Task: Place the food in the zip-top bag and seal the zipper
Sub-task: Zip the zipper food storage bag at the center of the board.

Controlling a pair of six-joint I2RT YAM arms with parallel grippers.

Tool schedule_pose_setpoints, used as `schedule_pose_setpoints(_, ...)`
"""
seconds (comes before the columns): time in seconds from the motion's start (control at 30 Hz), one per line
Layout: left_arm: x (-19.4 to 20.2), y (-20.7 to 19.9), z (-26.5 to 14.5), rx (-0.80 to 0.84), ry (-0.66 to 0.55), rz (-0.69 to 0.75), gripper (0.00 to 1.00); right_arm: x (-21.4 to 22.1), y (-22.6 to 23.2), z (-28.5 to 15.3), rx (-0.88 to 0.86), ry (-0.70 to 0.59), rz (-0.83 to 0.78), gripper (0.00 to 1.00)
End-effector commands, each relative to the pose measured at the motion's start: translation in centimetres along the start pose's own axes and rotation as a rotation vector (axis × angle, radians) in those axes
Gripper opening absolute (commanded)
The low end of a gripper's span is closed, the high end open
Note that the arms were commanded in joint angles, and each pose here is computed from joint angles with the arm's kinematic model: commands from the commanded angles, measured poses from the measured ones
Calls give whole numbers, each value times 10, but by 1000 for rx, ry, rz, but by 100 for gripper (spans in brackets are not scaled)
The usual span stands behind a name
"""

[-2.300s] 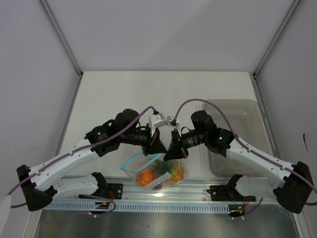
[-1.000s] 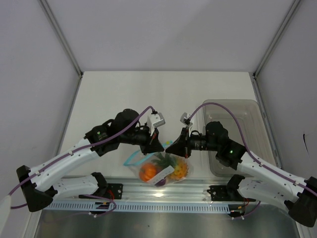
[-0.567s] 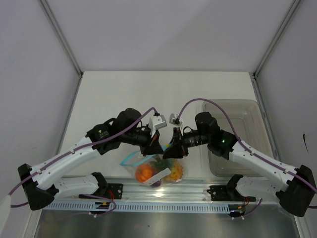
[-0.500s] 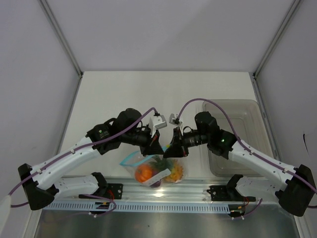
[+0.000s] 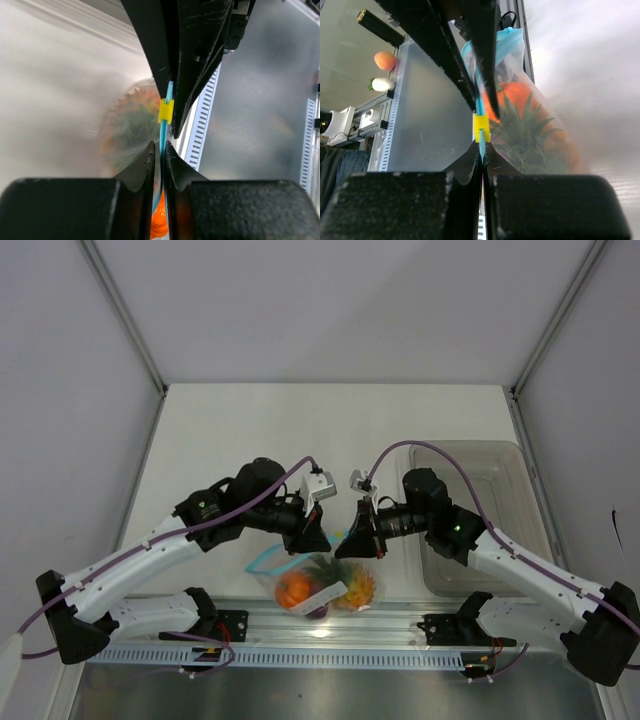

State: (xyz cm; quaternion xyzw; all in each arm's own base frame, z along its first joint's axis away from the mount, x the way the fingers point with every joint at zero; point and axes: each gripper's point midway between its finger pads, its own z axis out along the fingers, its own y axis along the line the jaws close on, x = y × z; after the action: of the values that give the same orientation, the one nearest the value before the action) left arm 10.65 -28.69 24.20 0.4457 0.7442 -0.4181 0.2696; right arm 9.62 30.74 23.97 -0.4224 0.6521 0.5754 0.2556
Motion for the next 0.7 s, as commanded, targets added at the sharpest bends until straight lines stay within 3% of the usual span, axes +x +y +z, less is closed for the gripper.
schedule_pose_setpoints(0.0, -30, -4, -10, -3, -86, 43, 21, -11, 9, 0, -1, -48, -41, 0)
schedule_pose_setpoints(0.13, -46, -5, -14, -18, -128, 33, 56, -11, 9, 3, 16, -54, -52, 0)
schedule_pose_setpoints(0.2, -51, -5, -15, -27, -139, 27, 58, -10, 9, 4, 23, -54, -55, 0)
schedule_pose_setpoints(0.3, -62, -11, -16, -2, -161, 34, 54, -9, 6, 5, 38, -56, -55, 0)
schedule_pose_setpoints(0.37, -62, -11, -13, 7, -148, 27, 44, -10, 5, 5, 45, -61, -54, 0)
schedule_pose_setpoints(0.47, -59, -9, -8, 10, -132, 15, 38, -14, 2, 6, 65, -72, -45, 0)
schedule_pose_setpoints(0.67, -54, -7, -8, -1, -120, 12, 37, -20, 0, 7, 96, -94, -16, 0)
